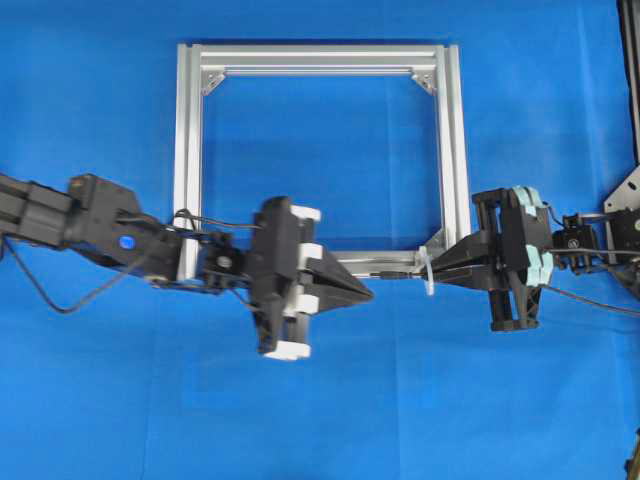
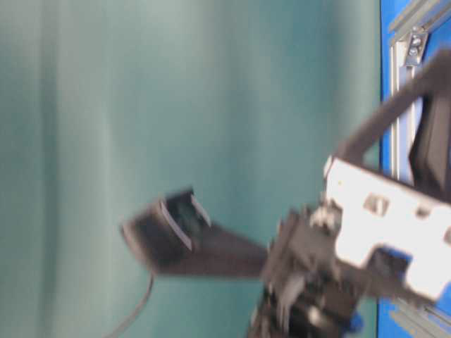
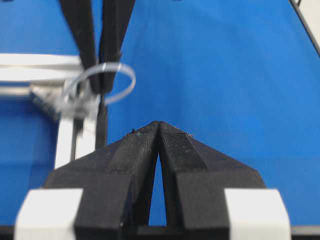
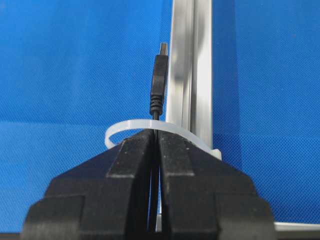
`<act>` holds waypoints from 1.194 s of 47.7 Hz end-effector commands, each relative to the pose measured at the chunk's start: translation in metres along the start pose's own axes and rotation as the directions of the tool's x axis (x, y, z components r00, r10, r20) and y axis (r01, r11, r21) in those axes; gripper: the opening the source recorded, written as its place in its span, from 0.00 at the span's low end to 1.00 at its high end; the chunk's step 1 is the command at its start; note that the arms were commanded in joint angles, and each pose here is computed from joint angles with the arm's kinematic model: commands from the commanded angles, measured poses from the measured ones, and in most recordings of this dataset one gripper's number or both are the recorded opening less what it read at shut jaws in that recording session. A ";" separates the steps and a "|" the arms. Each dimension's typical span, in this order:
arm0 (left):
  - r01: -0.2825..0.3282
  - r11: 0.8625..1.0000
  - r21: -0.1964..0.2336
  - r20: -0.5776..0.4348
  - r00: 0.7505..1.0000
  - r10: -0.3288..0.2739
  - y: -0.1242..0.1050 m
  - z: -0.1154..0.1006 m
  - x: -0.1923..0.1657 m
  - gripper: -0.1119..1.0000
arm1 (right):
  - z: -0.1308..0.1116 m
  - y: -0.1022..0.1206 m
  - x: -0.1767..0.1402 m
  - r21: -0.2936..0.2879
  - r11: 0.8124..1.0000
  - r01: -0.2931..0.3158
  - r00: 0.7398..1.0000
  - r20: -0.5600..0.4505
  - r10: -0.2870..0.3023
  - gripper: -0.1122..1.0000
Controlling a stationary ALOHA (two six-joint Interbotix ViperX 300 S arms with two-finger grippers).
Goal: Insert the wire through the string loop located on the right side.
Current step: 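Move the left gripper down and right toward the protruding plug, then open the left gripper around the plug beyond the loop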
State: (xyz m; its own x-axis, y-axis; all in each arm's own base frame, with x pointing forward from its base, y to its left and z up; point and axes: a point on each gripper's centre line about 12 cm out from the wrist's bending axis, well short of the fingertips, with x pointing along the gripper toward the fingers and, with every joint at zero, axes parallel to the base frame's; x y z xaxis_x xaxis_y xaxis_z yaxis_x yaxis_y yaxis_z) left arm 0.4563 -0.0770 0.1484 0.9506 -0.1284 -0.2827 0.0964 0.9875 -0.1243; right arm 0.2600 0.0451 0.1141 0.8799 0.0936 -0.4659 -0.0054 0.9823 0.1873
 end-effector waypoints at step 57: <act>-0.053 0.999 0.008 -0.043 0.998 0.053 0.027 0.009 0.036 0.89 | 0.008 0.002 0.002 -0.002 1.000 -0.005 0.999 0.032 0.005 0.07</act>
State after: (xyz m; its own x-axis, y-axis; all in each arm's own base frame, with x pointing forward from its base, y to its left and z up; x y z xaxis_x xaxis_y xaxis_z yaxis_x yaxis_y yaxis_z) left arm 0.4905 -0.0598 0.1366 0.9322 -0.0895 -0.3508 0.0568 0.9931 -0.1022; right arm 0.2605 0.0451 0.1141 0.8799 0.0928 -0.4660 -0.0055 0.9827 0.1853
